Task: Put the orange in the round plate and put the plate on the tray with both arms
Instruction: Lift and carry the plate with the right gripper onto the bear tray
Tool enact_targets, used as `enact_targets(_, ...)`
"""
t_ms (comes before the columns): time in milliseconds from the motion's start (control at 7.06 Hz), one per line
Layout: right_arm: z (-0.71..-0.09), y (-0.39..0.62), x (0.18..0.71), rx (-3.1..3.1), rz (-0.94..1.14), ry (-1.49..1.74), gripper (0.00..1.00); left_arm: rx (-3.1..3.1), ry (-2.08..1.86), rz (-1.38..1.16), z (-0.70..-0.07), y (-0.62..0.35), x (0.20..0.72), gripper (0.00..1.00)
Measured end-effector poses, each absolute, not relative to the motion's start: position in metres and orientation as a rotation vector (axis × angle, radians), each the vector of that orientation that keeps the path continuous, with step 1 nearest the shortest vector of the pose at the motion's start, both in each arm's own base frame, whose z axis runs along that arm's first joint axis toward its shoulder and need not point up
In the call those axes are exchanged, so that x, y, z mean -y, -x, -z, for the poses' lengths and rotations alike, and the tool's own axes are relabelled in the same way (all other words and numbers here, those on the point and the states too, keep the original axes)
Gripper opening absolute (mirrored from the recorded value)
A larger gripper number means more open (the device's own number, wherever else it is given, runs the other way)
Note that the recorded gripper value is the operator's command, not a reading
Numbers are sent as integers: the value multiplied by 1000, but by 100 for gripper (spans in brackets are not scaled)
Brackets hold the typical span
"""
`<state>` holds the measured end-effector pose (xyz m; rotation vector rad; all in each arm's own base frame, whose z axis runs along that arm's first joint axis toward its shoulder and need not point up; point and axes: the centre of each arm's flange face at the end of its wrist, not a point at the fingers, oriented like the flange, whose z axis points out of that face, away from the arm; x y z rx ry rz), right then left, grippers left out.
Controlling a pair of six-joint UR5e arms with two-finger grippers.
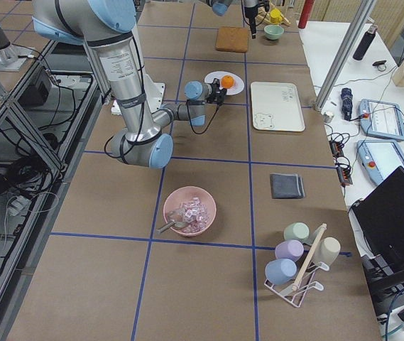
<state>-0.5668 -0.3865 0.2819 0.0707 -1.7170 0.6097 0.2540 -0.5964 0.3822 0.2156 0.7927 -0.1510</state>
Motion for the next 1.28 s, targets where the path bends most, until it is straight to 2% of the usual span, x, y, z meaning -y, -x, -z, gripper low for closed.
enact_targets(283,-266,545,422,1756,-720,-126,0,-794,-216,153,-382,-254,596,98)
enact_targets(709,-265,539,519,1617,-866,-209,0,-790,-208,152,-385,-257,596,98)
enact_targets(1134,-279,547,589,1435,-918,-182,0,-782,-200,146,-391,-260,599,98)
enact_targets(1276,-286,549,597,1408,-921,-169,36,-780,-197,146,-392,-261,600,98)
